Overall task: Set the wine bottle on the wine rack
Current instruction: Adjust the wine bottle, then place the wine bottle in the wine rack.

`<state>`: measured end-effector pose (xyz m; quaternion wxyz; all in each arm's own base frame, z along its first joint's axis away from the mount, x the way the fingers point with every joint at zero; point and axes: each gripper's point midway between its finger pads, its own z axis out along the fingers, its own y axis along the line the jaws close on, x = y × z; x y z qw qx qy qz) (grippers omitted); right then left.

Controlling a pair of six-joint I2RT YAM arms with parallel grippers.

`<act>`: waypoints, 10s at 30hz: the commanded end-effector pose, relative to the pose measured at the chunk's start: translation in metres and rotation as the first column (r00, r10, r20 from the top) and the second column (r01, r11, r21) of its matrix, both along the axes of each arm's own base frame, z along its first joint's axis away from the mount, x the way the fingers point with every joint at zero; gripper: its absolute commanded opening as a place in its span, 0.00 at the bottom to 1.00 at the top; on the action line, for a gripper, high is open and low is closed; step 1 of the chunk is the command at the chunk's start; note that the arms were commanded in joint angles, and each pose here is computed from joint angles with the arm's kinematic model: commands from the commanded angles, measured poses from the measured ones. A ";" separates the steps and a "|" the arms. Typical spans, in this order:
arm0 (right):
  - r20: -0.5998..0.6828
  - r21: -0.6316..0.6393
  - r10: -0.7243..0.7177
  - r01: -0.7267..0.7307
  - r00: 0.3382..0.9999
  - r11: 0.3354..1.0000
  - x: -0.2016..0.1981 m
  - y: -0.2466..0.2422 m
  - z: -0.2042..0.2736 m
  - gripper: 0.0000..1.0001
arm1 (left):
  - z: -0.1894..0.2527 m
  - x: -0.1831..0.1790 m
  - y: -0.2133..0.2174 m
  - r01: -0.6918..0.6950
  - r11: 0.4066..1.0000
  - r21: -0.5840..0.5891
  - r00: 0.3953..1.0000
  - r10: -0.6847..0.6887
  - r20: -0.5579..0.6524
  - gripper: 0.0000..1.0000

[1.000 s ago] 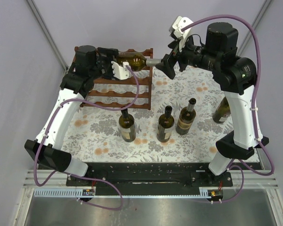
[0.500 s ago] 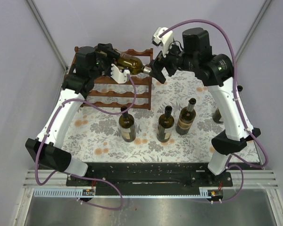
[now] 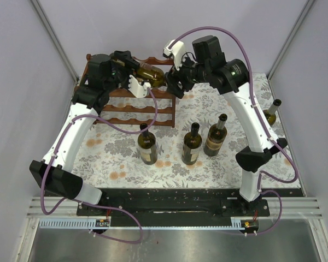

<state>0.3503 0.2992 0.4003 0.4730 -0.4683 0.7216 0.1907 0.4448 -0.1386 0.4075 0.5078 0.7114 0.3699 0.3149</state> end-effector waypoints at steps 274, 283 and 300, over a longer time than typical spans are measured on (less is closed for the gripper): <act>-0.165 0.019 -0.095 0.100 0.982 0.995 -0.019 0.016 -0.057 0.00 | 0.021 0.024 -0.034 0.152 0.951 0.268 0.982 -0.175 0.064 0.30; -0.148 0.101 -0.148 0.164 0.978 0.981 -0.013 0.018 -0.039 0.00 | 0.034 0.041 -0.023 0.053 0.974 0.219 0.978 -0.094 0.184 0.85; -0.098 0.168 -0.303 0.316 0.948 0.934 0.016 0.012 -0.028 0.00 | 0.092 0.035 0.025 -0.047 0.995 0.089 0.937 0.013 0.349 0.99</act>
